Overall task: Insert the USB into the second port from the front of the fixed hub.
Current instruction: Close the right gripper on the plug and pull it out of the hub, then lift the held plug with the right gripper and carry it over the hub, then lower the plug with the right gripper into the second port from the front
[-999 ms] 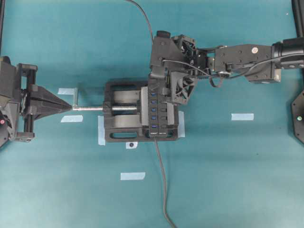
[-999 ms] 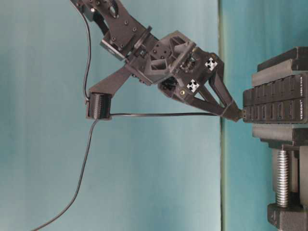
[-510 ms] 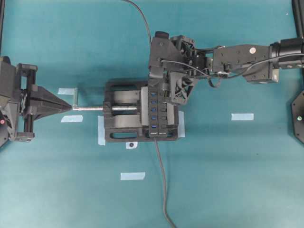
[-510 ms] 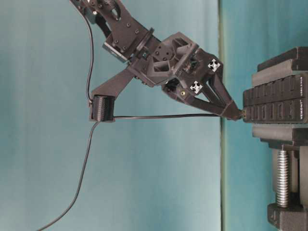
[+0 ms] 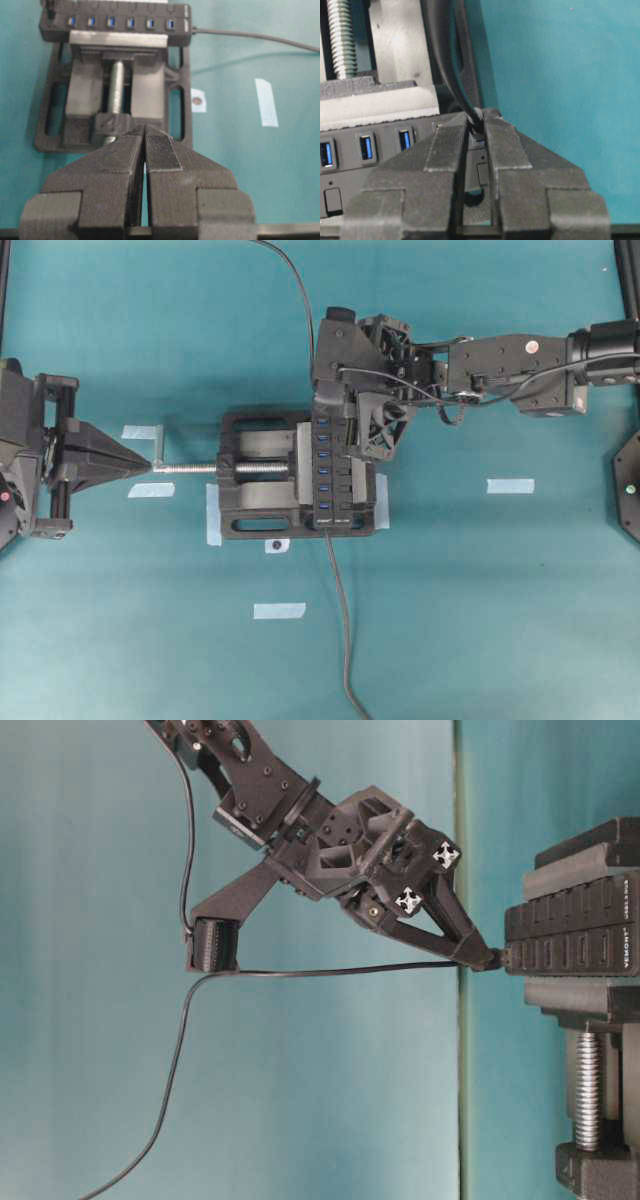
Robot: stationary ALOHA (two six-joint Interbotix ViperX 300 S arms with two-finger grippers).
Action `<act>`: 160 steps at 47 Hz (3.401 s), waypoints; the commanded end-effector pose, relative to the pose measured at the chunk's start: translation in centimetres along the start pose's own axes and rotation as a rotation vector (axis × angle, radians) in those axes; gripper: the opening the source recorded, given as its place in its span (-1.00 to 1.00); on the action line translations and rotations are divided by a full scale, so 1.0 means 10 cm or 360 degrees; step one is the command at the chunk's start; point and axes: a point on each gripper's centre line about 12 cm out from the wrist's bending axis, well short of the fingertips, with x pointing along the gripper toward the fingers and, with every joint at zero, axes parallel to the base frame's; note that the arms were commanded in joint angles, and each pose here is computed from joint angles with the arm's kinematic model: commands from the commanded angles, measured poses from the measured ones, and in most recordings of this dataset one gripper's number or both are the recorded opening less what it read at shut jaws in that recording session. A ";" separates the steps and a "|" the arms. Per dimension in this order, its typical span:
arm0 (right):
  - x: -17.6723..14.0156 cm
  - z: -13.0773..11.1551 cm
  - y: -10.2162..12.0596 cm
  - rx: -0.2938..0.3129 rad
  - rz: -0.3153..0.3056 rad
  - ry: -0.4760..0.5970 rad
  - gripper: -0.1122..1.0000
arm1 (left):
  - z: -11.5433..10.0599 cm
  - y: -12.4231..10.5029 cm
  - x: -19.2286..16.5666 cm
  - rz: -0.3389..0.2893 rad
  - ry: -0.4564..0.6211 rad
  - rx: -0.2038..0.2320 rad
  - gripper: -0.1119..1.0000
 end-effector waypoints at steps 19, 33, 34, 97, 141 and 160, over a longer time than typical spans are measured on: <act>-0.16 0.20 0.02 -0.0001 0.0005 -0.0113 -0.72 | 0.03 0.00 0.00 0.0002 -0.0017 0.0001 -0.80; -0.31 0.29 0.00 0.0005 -0.0002 -0.0176 -0.72 | 0.03 0.00 0.00 0.0002 -0.0012 -0.0001 -0.80; -0.32 0.29 0.00 0.0003 -0.0001 -0.0176 -0.72 | 0.03 0.00 0.00 0.0002 -0.0012 0.0001 -0.80; -0.58 0.28 0.16 -0.0036 0.0034 -0.0191 -0.72 | 0.03 0.00 0.00 0.0002 -0.0012 -0.0006 -0.80; -0.83 0.28 0.53 0.0022 0.0162 -0.0228 -0.72 | 0.00 0.00 0.01 0.0002 -0.0003 -0.0004 -0.80; -0.77 0.22 0.60 0.0053 0.0189 -0.0218 -0.72 | -0.01 0.00 0.01 0.0003 0.0000 -0.0004 -0.80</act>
